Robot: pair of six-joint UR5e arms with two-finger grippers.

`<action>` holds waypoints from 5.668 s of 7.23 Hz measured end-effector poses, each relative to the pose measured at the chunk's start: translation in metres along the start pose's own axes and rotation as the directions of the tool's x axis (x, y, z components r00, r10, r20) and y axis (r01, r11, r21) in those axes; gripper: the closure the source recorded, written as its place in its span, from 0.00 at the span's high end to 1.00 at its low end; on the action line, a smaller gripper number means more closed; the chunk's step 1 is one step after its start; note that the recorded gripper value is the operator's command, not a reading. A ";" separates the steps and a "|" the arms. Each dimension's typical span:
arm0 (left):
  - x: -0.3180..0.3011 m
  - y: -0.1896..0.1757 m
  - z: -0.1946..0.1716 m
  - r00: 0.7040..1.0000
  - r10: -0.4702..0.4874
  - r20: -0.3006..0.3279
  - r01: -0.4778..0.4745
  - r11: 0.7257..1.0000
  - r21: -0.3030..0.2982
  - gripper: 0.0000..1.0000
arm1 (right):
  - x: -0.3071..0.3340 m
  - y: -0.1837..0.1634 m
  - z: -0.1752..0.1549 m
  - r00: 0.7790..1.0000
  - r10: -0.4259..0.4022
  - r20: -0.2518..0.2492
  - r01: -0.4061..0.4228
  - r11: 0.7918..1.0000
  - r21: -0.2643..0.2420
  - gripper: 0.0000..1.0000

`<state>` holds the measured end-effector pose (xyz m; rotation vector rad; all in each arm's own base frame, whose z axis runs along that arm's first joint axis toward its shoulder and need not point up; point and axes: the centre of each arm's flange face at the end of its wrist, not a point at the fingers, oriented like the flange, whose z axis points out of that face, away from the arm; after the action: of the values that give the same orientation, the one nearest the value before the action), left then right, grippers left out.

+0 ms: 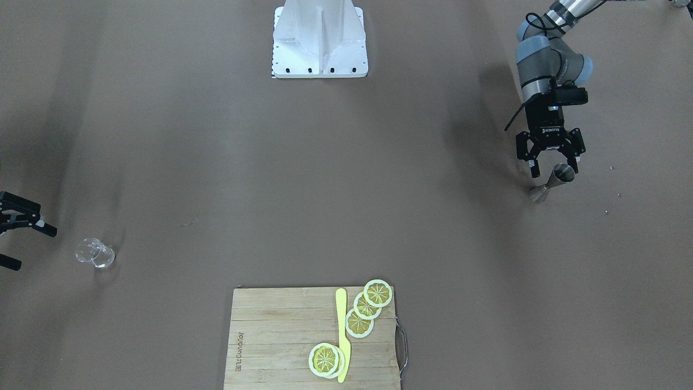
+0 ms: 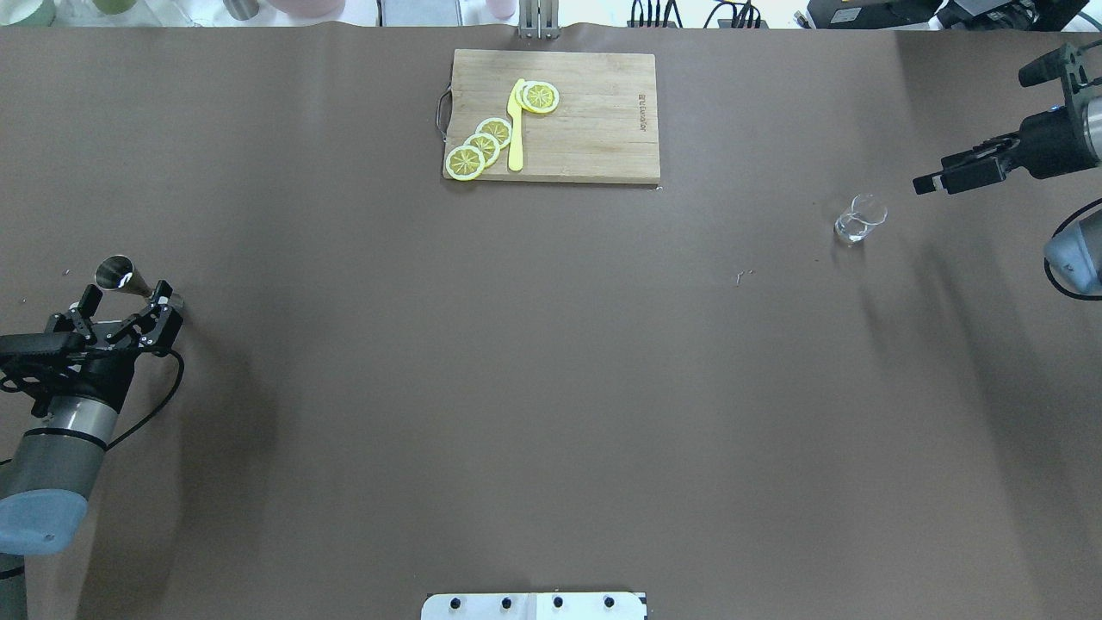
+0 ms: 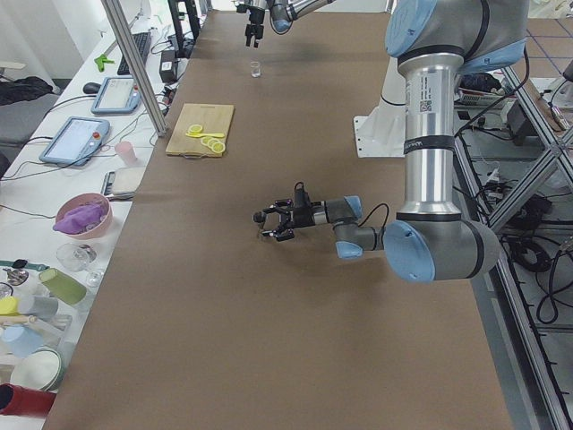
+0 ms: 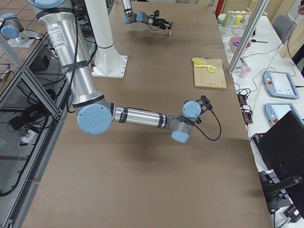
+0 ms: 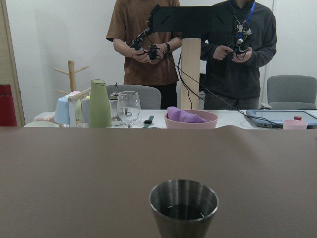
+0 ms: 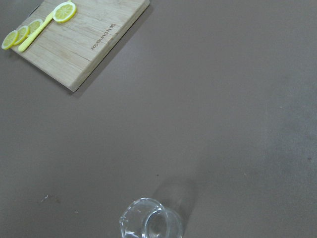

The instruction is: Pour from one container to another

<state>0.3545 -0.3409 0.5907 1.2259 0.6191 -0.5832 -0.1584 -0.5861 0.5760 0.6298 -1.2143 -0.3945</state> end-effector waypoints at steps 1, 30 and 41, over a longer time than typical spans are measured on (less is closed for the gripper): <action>0.003 0.001 0.007 1.000 -0.001 0.008 0.001 1.000 0.006 0.97 | 0.001 0.009 -0.004 0.998 -0.068 0.009 0.068 0.997 0.019 1.00; 0.124 -0.158 0.091 0.982 0.169 -0.090 -0.166 0.986 0.033 0.00 | 0.011 0.012 0.084 0.657 -0.735 0.166 0.732 0.675 0.091 0.91; 0.374 -0.233 0.220 0.900 0.337 -0.277 -0.360 0.932 -0.033 0.00 | 0.008 0.006 0.094 0.665 -0.724 0.182 0.724 0.685 0.079 0.00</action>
<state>0.4782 -0.6377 0.2173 1.3090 0.6216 -0.0879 -0.2455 -0.6087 0.6061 1.0983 -1.1043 -1.1636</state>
